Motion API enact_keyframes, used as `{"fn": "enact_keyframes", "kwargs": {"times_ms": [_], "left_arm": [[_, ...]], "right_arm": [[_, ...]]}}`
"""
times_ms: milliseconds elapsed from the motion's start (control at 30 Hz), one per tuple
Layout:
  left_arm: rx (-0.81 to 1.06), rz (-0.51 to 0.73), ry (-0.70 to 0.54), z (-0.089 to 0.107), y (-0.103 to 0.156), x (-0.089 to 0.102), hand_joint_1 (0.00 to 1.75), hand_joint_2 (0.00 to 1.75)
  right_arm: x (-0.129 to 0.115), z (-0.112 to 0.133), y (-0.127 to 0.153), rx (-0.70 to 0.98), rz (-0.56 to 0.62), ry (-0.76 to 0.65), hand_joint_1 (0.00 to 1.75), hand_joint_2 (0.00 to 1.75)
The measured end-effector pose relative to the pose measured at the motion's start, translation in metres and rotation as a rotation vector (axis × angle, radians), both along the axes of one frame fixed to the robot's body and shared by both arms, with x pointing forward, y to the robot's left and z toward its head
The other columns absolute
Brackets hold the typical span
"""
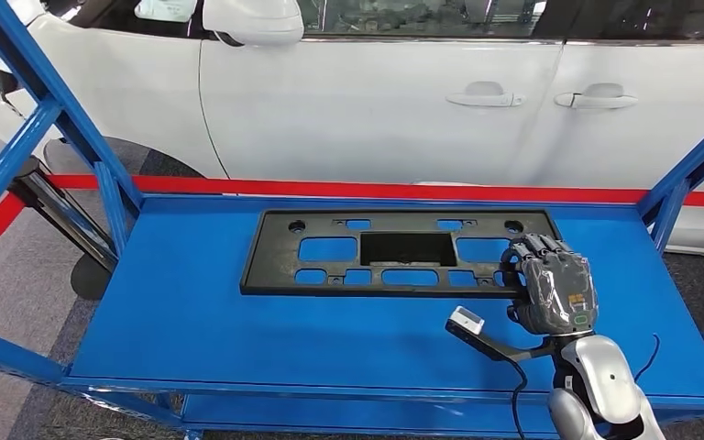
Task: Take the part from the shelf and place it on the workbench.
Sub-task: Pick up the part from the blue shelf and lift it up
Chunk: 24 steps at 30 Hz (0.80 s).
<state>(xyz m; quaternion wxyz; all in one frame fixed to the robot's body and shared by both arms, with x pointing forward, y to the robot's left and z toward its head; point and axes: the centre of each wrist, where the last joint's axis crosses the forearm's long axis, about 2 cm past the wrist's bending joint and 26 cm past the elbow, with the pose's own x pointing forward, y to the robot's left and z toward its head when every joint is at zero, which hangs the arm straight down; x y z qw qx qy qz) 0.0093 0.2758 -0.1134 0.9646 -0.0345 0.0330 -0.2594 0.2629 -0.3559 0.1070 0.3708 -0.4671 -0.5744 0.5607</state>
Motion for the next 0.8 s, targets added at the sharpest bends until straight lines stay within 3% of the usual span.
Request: {"fn": "enact_keyframes", "kwargs": {"times_ms": [800], "left_arm": [[-0.001,-0.001,0.006,0.000,-0.004,0.003,0.00,1.75]], "right_arm": [[-0.014,0.017,0.011,-0.013,0.018,-0.049,1.75,1.75]]}}
